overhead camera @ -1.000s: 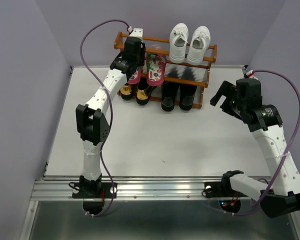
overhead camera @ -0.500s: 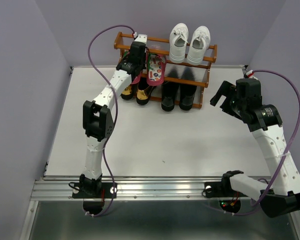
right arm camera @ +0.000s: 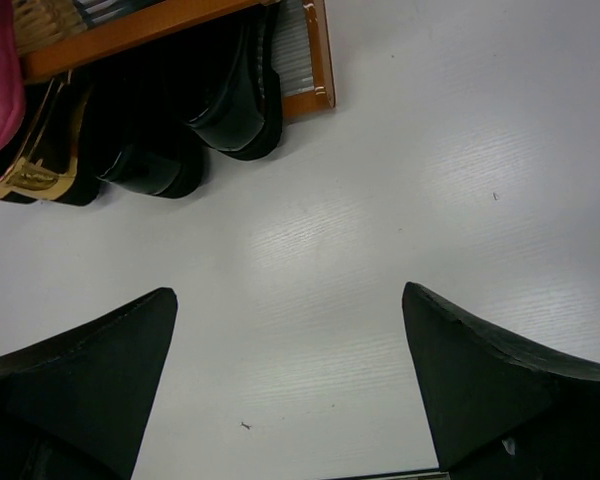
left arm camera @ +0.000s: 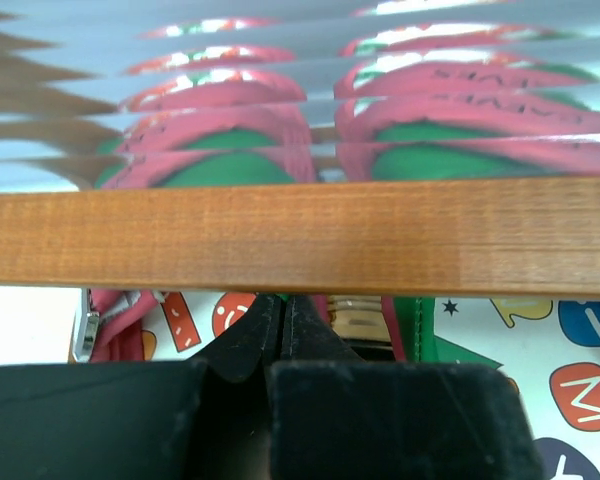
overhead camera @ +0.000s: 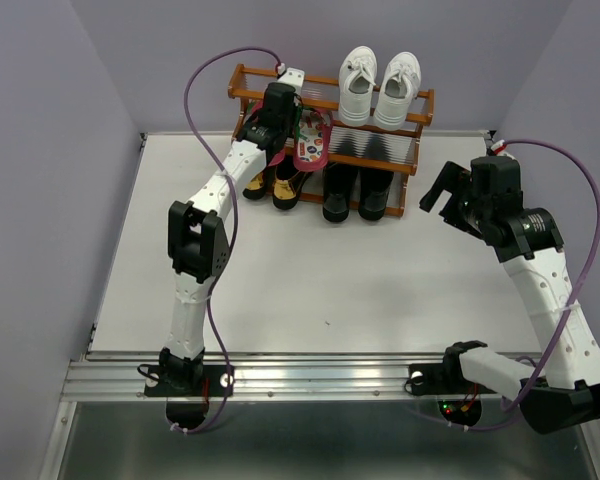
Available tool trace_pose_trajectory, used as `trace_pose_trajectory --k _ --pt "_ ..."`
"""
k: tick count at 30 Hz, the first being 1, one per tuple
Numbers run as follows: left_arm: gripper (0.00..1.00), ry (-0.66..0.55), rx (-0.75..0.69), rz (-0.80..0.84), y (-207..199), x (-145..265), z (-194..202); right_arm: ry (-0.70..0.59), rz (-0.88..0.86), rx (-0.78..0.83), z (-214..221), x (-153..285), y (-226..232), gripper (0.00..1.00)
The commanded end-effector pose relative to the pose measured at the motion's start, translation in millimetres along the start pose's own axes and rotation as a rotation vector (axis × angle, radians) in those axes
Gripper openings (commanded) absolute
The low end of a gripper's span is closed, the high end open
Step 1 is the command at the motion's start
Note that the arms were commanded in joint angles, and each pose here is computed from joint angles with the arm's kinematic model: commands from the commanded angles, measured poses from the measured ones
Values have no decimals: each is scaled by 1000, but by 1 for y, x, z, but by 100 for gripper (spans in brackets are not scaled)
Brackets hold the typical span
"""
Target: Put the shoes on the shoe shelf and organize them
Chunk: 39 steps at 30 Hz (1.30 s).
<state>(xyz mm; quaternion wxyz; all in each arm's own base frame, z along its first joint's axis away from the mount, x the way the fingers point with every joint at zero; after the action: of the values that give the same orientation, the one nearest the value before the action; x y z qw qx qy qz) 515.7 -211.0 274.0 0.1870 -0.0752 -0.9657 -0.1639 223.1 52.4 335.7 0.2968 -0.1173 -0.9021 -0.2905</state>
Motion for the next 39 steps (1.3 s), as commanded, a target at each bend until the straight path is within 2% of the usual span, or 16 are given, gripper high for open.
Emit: trace_pose_trajectory --k 1,13,24,25,26,28,35,39 --pt "0 -190 -12 -27 11 16 -46 -26 -12 -8 -5 3 2 100" --pt "0 -227 -69 61 0 10 -46 -29 -6 -8 -4 4 1 100" --pt "1 -171 -74 24 -8 3 -31 -30 -5 -8 -4 5 0 100" --pt "10 -165 -76 19 -8 2 -29 -31 -6 -8 -4 5 0 100" --pt "24 -162 -75 18 -8 3 -29 -31 -6 -8 -4 6 0 100" --pt "37 -164 -69 23 -8 5 -31 -32 -9 -9 -5 7 0 100" --pt "55 -167 -57 29 -6 18 -38 -35 -19 -14 -5 10 0 100" --pt "59 -167 -42 24 -6 34 -41 -41 -27 -16 -6 14 0 100"
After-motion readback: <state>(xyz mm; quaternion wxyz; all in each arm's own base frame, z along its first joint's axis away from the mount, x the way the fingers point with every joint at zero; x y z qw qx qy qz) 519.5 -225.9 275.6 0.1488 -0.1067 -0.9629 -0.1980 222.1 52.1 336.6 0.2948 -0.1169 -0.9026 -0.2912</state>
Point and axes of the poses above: each gripper's point midway between its finger pads, its own x axis back along the fingers, its own y axis along the line the jaws close on, z = x × y, the point moved 8 cm from there along x, back along the fingers, and after that the axes turned 9 degrees about -x, right-handed, at the moved point
